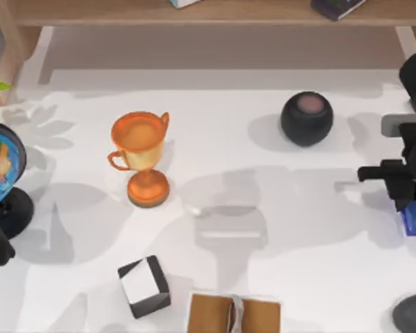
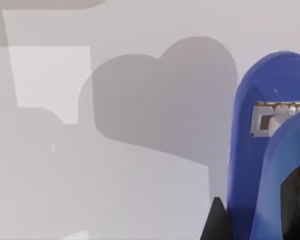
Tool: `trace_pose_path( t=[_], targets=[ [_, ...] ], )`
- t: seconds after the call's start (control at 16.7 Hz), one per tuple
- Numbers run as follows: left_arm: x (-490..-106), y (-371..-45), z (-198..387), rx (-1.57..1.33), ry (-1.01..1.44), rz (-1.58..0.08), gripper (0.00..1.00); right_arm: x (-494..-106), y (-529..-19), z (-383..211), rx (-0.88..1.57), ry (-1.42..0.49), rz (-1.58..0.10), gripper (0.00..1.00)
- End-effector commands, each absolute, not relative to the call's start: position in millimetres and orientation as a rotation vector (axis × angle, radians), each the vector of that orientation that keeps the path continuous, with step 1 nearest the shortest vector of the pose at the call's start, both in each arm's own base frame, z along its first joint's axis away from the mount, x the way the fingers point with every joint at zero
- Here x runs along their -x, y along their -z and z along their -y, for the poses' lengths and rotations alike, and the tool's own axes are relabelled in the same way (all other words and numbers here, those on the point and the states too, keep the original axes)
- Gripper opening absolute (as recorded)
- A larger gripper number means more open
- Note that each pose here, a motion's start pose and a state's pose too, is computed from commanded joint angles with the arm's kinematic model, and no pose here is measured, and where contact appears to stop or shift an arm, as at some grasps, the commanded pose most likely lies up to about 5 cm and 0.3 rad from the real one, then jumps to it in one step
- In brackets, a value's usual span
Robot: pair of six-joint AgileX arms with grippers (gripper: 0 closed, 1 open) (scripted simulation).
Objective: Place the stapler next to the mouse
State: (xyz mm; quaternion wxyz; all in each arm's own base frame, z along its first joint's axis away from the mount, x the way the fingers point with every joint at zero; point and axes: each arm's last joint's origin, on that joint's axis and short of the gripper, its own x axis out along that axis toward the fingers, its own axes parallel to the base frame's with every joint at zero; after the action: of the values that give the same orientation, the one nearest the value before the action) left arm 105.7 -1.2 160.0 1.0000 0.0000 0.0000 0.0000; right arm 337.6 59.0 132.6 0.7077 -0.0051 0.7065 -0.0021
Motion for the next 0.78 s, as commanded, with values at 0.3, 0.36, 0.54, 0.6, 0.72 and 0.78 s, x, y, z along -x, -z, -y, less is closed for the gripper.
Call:
trace_pose_path(
  t=[0.3,0.36,0.54,0.6,0.72,0.78],
  targets=[
    [-105.7,-160.0,1.2,0.0,0.0,0.0,1.0,-337.6,-132.6,-59.0,0.011,0.005,-1.569,0.75],
    [-105.7,-160.0,1.2,0.0,0.0,0.0,1.0,-337.6,-132.6,-59.0,0.011,0.005,-1.569,0.83],
    [-105.7,-160.0,1.2,0.0,0.0,0.0,1.0,-337.6,-132.6,-59.0,0.011,0.005,-1.569,1.0],
    [-105.7,-160.0,1.2,0.0,0.0,0.0,1.0,-337.6,-132.6,-59.0,0.011,0.005,-1.569,1.0],
    [-105.7,-160.0,1.2,0.0,0.0,0.0,1.0,-337.6,-132.6,-59.0,0.011,0.005,-1.569,1.0],
    [-105.7,-160.0,1.2,0.0,0.0,0.0,1.0,-337.6,-132.6,-59.0,0.011,0.005,-1.569,1.0]
  ],
)
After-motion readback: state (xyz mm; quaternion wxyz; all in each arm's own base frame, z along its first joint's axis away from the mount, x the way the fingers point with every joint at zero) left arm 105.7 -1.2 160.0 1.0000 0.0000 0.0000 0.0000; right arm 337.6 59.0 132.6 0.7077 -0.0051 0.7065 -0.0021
